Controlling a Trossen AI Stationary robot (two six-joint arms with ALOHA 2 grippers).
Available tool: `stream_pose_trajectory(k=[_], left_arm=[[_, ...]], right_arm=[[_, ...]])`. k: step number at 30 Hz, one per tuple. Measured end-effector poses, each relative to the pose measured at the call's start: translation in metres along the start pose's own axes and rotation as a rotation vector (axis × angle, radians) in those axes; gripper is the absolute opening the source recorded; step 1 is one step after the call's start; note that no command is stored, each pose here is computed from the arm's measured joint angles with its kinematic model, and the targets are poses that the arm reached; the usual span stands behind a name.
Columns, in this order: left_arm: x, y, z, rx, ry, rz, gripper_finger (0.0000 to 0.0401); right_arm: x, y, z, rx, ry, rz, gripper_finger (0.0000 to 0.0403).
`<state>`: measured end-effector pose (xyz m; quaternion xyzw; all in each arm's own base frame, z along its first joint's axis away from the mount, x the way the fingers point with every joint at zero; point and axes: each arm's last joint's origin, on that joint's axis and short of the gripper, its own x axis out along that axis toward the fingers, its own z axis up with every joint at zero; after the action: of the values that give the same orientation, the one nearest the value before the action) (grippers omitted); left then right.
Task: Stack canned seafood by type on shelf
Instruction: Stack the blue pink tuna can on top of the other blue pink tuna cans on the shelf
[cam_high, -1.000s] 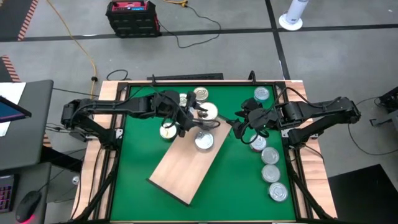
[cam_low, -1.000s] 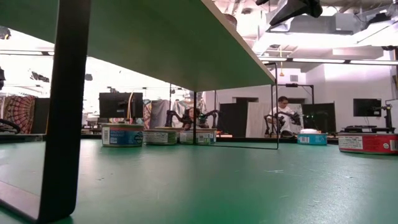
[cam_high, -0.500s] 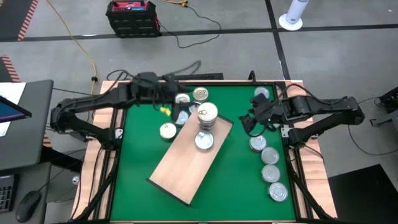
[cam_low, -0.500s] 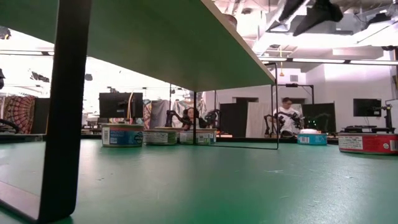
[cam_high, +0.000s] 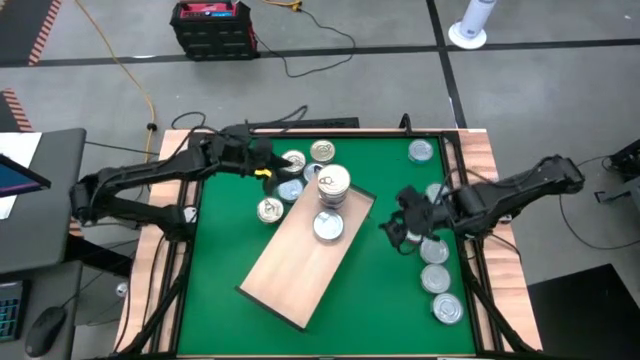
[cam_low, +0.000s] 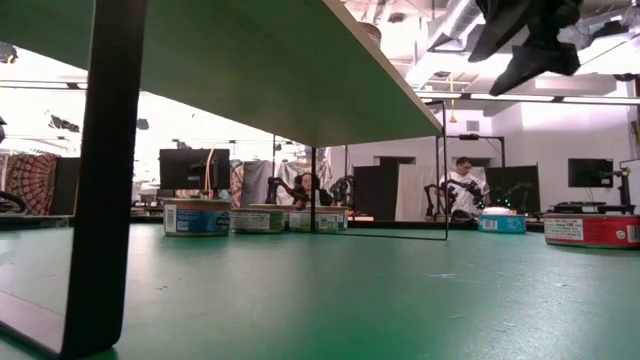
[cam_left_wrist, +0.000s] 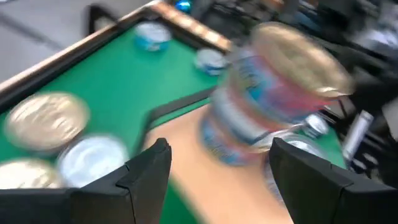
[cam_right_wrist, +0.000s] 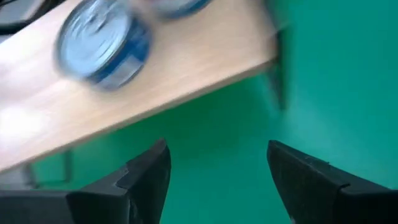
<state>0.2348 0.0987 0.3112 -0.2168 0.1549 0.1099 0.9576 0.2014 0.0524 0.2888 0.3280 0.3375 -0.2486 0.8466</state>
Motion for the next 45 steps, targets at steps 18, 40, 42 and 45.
stream_pose_trajectory(k=[18,40,42,45], left_arm=[[0.008,0.13,-0.055,-0.475,0.23,0.27,0.0234],[-0.01,0.063,-0.115,-0.358,0.674,0.372,0.017],[-0.008,0.065,-0.121,-0.396,0.664,0.368,0.0162],[-0.008,0.065,-0.12,-0.423,0.641,0.395,0.0149]], right_arm=[[0.032,-0.017,0.015,0.093,-0.012,-0.08,0.0286],[0.032,-0.028,0.037,0.015,-0.053,-0.048,0.0285],[0.032,-0.027,0.037,0.002,-0.045,-0.04,0.0285],[0.031,-0.027,0.036,0.0,-0.03,-0.027,0.0285]])
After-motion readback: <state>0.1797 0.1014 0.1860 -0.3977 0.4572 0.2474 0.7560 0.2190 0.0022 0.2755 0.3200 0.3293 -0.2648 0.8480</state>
